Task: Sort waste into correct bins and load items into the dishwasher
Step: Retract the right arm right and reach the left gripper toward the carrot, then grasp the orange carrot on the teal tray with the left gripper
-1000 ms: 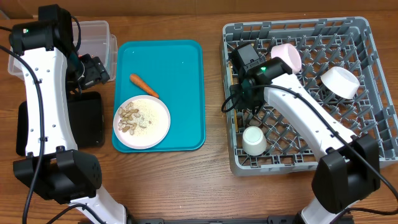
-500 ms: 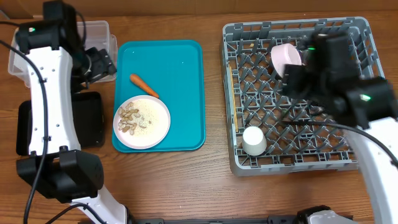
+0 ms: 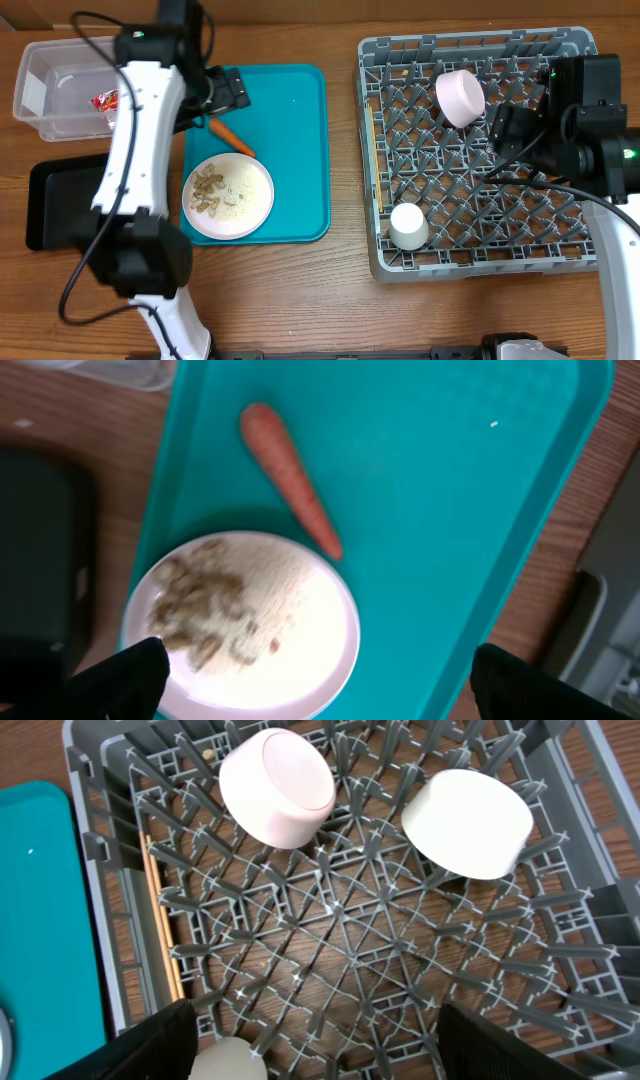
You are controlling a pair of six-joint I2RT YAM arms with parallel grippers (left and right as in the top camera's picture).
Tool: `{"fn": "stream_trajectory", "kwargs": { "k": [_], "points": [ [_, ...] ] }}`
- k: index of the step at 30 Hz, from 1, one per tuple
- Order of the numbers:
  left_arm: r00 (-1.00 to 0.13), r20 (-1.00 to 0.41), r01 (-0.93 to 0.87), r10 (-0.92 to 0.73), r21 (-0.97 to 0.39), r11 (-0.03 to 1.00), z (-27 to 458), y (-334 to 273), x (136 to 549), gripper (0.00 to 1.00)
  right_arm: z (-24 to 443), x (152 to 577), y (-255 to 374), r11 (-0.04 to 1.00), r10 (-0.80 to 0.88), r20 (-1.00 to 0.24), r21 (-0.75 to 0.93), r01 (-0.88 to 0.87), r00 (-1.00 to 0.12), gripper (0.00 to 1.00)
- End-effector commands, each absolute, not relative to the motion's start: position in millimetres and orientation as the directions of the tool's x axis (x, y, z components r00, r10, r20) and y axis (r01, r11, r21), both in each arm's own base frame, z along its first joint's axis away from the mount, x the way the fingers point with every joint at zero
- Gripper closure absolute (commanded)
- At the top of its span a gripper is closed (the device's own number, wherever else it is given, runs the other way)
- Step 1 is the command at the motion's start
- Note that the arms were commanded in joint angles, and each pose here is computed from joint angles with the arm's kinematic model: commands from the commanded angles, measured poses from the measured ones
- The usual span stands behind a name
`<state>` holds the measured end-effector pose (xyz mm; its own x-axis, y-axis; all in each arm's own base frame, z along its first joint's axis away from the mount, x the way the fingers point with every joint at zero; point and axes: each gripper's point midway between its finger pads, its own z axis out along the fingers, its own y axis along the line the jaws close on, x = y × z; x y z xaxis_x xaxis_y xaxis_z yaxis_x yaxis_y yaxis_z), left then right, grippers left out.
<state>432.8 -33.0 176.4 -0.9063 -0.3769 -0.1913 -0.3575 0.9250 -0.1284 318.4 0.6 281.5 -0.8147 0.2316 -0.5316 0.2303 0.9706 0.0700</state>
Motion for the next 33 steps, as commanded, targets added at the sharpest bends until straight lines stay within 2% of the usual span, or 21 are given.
{"fn": "stream_trajectory", "kwargs": {
  "k": [1,11,20,24,27,33],
  "points": [
    [-0.891,-0.139,-0.424,-0.433,-0.09,0.901,138,-34,444,0.02,286,320,1,0.971,0.23,-0.541,0.079,0.223,-0.809,0.21],
    [-0.869,-0.065,-0.492,-0.491,0.007,0.87,54,-20,462,0.03,283,319,1,0.972,0.23,-0.534,0.077,0.224,-0.814,0.21],
    [-0.871,-0.069,-0.489,-0.486,0.028,0.872,22,-18,473,0.05,280,321,1,0.971,0.23,-0.526,0.074,0.225,-0.819,0.21],
    [-0.873,-0.067,-0.485,-0.482,0.032,0.874,17,-18,473,0.16,280,321,1,0.972,0.23,-0.525,0.074,0.225,-0.819,0.21],
    [-0.875,-0.055,-0.484,-0.482,0.04,0.874,11,-18,472,0.31,280,321,1,0.971,0.23,-0.525,0.074,0.225,-0.819,0.21],
    [-0.879,-0.01,-0.476,-0.476,0.067,0.877,-7,-18,464,0.38,280,321,1,0.971,0.23,-0.525,0.074,0.225,-0.819,0.21]
  ]
}}
